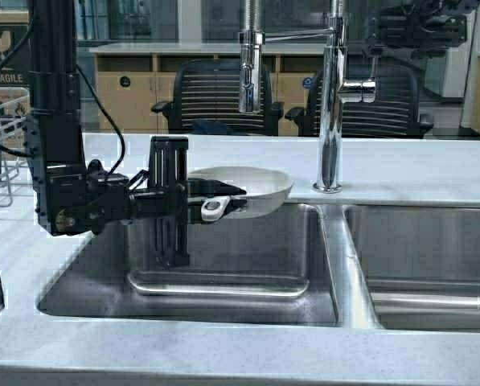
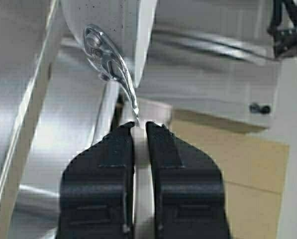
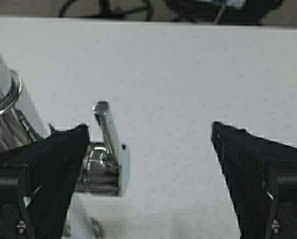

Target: Wash the pan

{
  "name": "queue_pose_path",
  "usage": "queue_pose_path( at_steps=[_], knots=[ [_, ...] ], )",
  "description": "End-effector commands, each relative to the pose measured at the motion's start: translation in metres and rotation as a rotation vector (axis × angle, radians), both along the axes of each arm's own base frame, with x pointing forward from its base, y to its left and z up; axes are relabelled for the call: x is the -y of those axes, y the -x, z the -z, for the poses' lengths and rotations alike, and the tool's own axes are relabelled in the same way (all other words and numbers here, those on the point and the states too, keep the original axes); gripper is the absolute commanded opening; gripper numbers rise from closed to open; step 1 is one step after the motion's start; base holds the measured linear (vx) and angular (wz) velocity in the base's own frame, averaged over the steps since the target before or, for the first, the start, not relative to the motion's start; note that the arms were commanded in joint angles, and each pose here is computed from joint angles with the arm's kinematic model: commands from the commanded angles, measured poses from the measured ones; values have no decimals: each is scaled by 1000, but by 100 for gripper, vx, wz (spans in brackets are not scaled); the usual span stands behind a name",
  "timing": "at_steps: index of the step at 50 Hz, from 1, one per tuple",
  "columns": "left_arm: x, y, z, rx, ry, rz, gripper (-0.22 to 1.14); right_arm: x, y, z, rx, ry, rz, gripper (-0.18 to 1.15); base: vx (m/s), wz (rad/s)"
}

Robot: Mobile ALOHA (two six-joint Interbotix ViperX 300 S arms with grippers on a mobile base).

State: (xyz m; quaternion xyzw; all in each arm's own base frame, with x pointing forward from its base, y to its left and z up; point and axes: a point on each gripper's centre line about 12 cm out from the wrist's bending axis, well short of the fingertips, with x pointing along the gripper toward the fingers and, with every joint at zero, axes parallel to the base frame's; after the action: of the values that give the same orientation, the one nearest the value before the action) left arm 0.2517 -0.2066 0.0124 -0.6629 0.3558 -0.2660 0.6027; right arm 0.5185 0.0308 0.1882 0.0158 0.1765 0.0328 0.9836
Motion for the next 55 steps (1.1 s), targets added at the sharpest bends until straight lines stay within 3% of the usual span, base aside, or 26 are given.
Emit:
queue_pose_path(
  at_steps=[1, 23, 55],
  knots=[
    [3, -3, -14, 58, 26, 3, 2, -3, -23, -14, 19, 0, 0, 104, 0, 0],
    [3, -4, -14, 59, 27, 2, 2, 2, -49, 5, -72, 1, 22, 104, 0, 0],
    [4, -5, -14, 60, 27, 5, 2, 98, -29, 1, -104, -167, 268, 104, 0, 0]
  ],
)
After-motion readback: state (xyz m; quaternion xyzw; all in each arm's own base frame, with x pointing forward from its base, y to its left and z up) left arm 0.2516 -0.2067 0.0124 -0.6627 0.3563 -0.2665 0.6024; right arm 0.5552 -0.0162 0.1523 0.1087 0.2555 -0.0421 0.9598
